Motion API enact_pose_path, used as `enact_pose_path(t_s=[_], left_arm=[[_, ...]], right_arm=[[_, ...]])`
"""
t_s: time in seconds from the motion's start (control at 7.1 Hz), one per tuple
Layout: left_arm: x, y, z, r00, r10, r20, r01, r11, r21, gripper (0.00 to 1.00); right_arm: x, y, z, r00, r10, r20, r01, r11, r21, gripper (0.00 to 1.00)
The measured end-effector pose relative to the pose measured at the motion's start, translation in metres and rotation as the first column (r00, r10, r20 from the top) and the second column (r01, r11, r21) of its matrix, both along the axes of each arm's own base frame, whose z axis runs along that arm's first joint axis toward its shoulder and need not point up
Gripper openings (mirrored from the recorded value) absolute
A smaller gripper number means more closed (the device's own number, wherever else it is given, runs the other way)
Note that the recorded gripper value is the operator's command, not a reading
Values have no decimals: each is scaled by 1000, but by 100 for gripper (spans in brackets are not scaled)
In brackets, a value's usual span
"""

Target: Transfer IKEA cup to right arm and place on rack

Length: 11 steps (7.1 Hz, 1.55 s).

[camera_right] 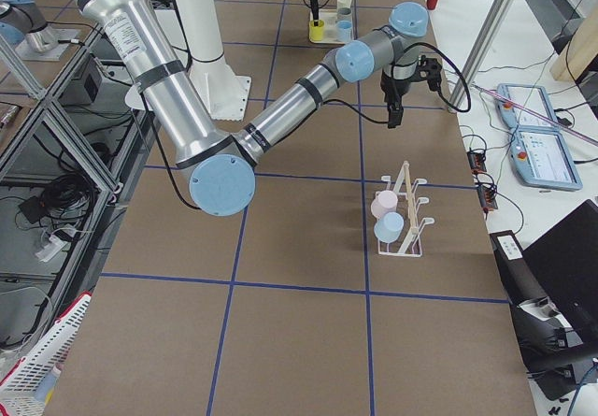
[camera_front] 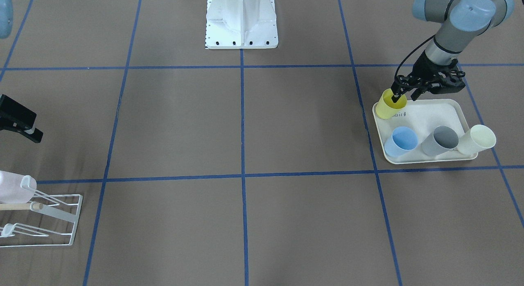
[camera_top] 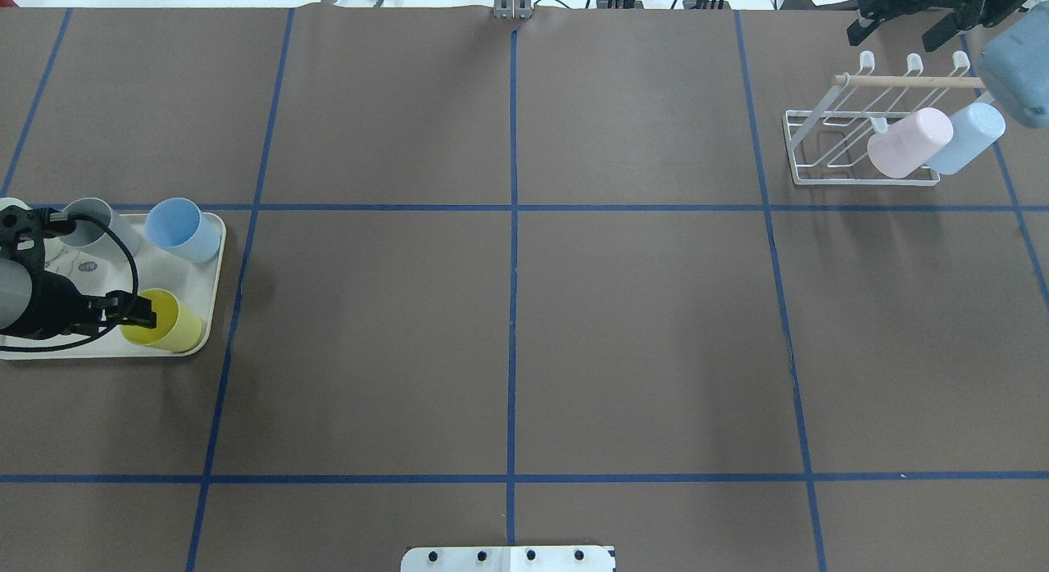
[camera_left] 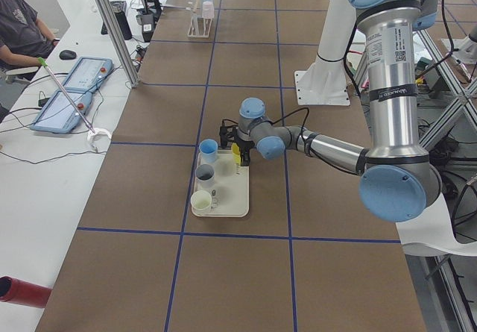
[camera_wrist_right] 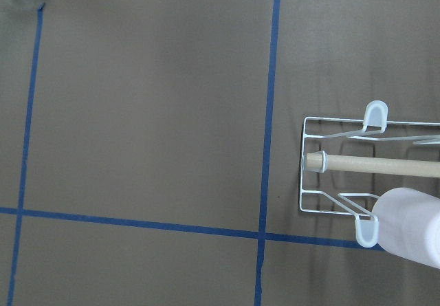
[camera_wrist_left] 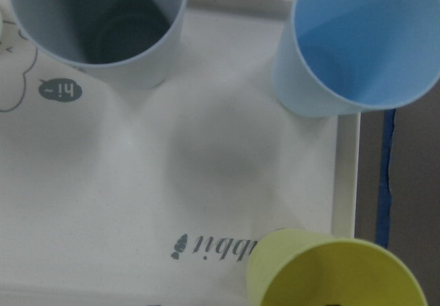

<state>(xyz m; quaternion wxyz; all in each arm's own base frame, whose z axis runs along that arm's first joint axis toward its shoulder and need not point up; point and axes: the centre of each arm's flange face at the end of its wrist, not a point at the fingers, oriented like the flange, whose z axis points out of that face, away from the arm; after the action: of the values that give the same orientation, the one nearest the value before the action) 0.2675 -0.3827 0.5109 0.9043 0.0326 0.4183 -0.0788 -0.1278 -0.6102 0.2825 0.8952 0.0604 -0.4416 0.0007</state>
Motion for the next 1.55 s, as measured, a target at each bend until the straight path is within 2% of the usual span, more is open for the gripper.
enact_pose_path(t_s=[0.42, 0.99, 1.27, 1.55], left_arm=[[-3, 0, -8, 1000, -2, -9, 2, 1000, 4, 0], [-73, 8, -67, 997, -69, -44, 69, 997, -17, 0], [-116, 0, -97, 985, -155, -74, 156, 988, 5, 0], [-150, -26, -120, 959, -278, -54, 279, 960, 21, 0]], right_arm=[[-2, 0, 0, 1000, -3, 1, 3, 1000, 0, 99], [-5, 4, -6, 1000, -7, 3, 7, 1000, 17, 99], [-5, 6, -4, 1000, 6, -23, -6, 1000, 25, 99], [-17, 18, 1, 998, 17, -62, -14, 999, 35, 99]])
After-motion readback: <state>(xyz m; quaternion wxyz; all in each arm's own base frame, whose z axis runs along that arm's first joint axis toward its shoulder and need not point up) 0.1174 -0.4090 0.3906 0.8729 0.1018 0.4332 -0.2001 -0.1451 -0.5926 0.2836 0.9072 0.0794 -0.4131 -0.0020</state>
